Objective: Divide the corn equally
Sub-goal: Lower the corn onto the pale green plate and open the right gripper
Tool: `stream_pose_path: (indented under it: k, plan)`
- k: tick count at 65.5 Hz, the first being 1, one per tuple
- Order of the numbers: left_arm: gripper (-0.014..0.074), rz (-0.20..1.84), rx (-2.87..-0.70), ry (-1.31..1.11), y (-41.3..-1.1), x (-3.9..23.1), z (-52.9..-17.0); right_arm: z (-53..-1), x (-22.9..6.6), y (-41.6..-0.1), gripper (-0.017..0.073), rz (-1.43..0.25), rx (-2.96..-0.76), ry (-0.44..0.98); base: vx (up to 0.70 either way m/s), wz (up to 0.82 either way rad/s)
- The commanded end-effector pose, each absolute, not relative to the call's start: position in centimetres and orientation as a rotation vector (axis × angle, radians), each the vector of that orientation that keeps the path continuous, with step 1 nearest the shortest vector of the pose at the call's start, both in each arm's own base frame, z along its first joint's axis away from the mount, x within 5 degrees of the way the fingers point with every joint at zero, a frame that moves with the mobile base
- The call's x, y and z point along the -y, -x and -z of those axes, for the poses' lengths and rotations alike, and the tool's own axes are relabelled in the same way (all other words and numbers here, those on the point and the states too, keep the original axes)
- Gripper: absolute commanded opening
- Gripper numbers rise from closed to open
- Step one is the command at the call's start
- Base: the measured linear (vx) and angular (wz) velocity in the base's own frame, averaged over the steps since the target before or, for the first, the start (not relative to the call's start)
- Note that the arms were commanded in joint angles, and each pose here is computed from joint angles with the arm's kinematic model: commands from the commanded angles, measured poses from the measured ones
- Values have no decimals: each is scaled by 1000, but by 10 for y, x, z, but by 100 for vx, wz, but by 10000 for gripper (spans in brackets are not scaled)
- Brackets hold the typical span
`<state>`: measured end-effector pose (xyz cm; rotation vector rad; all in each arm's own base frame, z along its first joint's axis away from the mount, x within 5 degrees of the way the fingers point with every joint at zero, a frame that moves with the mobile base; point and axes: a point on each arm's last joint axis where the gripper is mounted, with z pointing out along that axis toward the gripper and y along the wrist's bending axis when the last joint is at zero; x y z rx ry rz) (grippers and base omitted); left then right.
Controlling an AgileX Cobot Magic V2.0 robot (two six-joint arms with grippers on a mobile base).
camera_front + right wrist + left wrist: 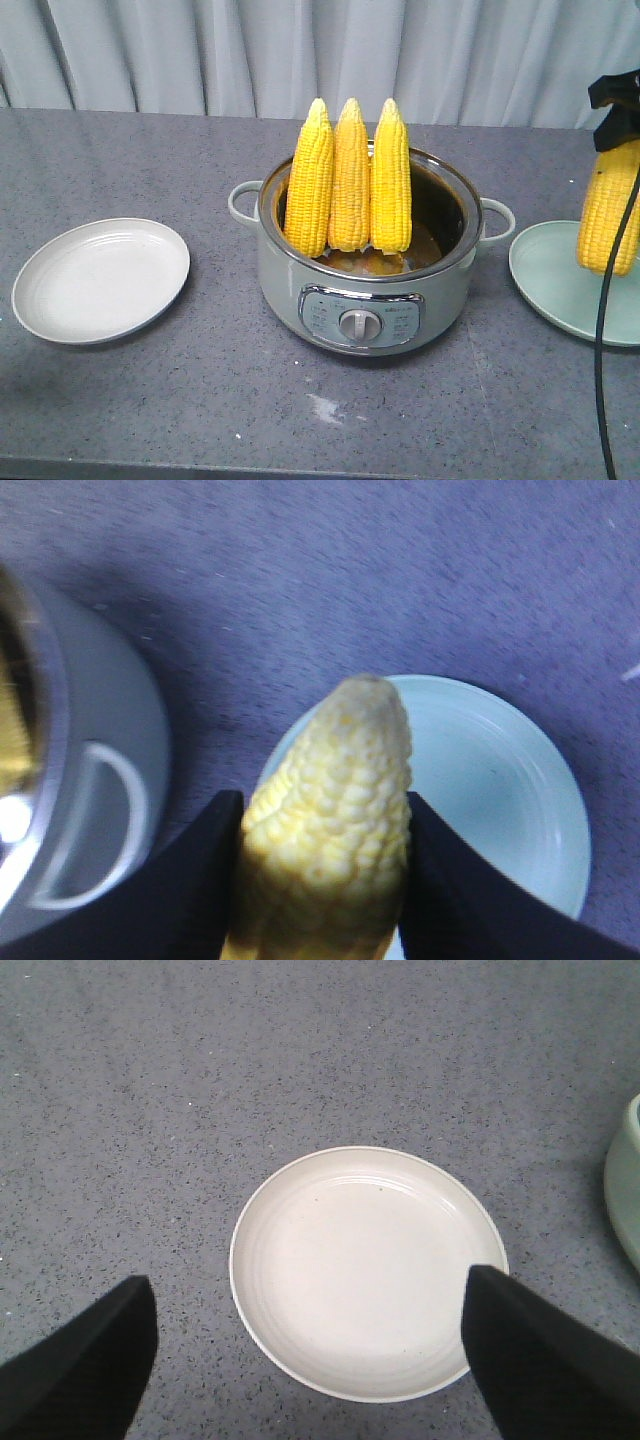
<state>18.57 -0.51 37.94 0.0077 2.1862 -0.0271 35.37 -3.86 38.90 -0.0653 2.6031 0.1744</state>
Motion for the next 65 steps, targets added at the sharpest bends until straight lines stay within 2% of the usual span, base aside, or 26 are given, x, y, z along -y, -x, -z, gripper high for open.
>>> stream_pose_path:
  k: [1, 19, 46, 54, 65]
  plan:
    - [587, 48, -2089, 5, -186, 6, -396, -394, 48, -351, 122, -175, -2609, 49, 0, 0]
    - [587, 47, -2089, 4, -186, 6, -396, -349, 61, -378, 130, -97, -2748, 11, 0, 0]
    - [587, 47, -2089, 4, -186, 6, -396, -310, 66, -398, 153, -126, -2847, -18, 0, 0]
    - [587, 47, -2089, 4, -186, 6, -396, -302, 67, -402, 198, -123, -2868, -26, 0, 0]
    - [587, 47, -2089, 4, -186, 6, -396, -296, 71, -403, 337, -76, -2891, -93, 0, 0]
